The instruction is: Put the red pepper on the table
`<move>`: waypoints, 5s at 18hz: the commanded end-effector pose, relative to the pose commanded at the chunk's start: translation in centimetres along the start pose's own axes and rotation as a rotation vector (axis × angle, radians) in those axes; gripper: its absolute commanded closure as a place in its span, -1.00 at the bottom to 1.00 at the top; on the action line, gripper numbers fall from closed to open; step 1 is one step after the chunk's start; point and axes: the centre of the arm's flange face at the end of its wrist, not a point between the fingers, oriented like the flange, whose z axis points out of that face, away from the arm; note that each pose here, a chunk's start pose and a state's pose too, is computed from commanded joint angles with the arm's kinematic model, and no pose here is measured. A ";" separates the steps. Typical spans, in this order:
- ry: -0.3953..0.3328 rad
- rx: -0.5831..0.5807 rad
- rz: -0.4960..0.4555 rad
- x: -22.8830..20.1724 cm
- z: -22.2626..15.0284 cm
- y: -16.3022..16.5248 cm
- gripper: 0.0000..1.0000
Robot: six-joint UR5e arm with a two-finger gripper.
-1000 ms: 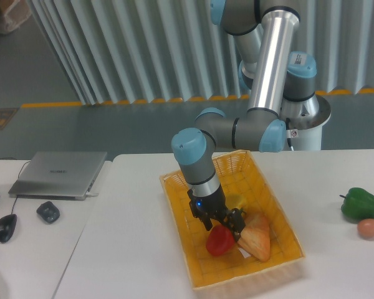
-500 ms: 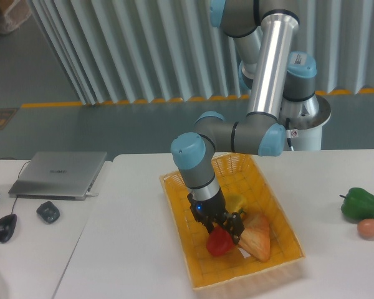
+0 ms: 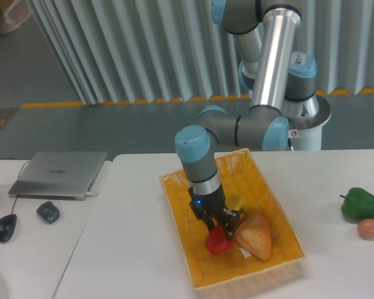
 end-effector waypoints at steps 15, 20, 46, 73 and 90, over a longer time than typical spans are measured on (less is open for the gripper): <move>0.029 -0.009 0.279 -12.2 -7.4 5.7 0.28; 0.003 -0.021 0.308 -18.3 -7.0 7.9 0.28; -0.053 -0.125 0.759 -39.3 -1.5 21.0 0.26; 0.064 -0.126 0.835 -37.2 4.8 22.4 0.01; 0.032 0.057 0.653 -34.5 1.0 18.6 -1.00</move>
